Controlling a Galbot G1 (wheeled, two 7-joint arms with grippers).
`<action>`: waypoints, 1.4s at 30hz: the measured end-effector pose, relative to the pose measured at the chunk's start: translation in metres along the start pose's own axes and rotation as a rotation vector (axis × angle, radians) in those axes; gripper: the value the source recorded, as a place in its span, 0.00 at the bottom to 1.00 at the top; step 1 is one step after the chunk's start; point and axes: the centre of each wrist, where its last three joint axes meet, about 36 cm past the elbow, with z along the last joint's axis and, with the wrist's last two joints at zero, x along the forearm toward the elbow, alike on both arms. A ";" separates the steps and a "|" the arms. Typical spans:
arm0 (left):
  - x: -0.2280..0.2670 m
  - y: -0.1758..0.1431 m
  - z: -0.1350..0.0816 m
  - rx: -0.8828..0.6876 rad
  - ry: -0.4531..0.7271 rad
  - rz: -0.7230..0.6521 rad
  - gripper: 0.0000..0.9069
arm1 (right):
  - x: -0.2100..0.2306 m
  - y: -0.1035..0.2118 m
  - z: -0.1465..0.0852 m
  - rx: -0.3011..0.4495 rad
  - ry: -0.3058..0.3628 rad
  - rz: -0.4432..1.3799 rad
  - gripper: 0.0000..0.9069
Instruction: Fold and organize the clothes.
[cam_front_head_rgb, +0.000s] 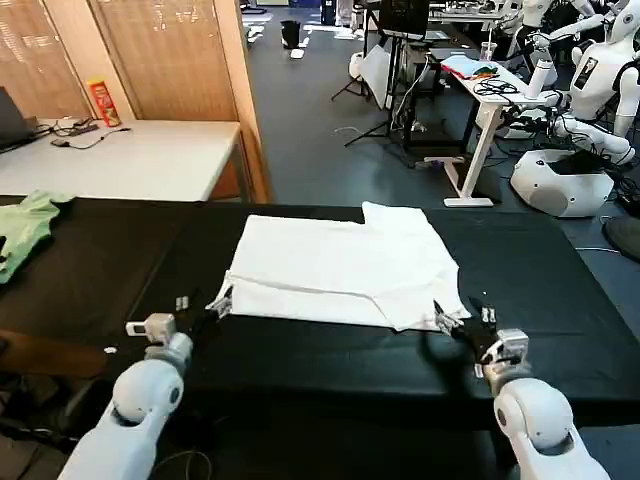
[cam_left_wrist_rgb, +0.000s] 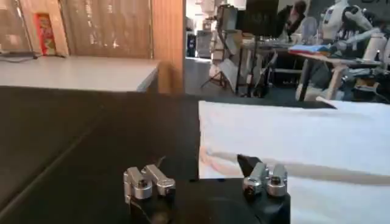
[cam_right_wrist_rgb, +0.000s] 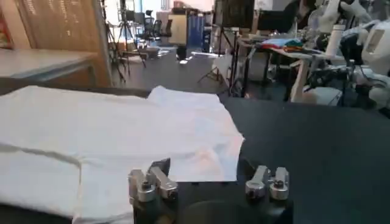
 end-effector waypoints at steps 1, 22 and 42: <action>0.002 0.000 0.002 0.003 0.008 0.004 0.97 | 0.002 0.000 0.003 -0.003 0.006 0.002 0.85; -0.001 0.008 0.023 -0.005 0.061 -0.017 0.00 | 0.000 -0.002 0.009 -0.010 0.017 0.008 0.20; 0.032 0.016 0.024 -0.116 0.095 -0.042 0.00 | 0.027 -0.006 0.002 -0.030 0.132 0.031 0.01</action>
